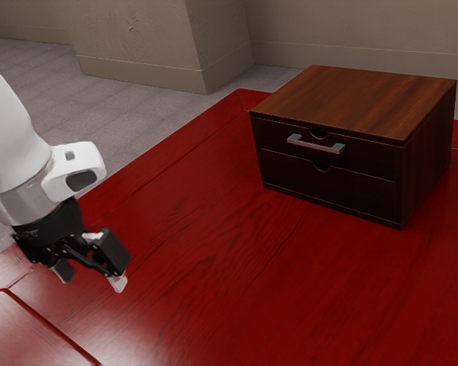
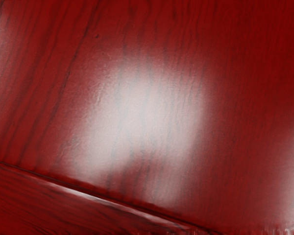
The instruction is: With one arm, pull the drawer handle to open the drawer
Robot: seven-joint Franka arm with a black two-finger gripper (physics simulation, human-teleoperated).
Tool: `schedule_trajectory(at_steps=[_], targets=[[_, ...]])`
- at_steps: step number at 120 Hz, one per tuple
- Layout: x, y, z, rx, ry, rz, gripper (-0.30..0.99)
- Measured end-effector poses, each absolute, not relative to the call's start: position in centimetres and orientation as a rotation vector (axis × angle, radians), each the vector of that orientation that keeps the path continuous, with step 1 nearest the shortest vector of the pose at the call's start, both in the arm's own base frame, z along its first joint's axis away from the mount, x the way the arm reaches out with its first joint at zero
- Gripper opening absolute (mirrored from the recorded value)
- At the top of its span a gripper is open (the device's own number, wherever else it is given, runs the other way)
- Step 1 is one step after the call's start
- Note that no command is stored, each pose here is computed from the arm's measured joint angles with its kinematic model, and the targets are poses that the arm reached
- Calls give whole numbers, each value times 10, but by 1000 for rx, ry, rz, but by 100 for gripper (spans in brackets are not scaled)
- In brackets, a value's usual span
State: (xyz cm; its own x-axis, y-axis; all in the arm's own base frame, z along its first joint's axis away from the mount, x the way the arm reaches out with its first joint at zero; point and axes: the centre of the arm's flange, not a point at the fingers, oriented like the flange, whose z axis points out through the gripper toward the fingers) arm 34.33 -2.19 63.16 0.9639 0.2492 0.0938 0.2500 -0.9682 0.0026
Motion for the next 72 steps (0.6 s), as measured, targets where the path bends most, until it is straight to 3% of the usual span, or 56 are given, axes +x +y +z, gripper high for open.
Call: schedule_trajectory(at_steps=[23,72], targets=[[360,-44,628,-3023,291,-211,69],[453,-67,615,-2630,1421,-254,69]])
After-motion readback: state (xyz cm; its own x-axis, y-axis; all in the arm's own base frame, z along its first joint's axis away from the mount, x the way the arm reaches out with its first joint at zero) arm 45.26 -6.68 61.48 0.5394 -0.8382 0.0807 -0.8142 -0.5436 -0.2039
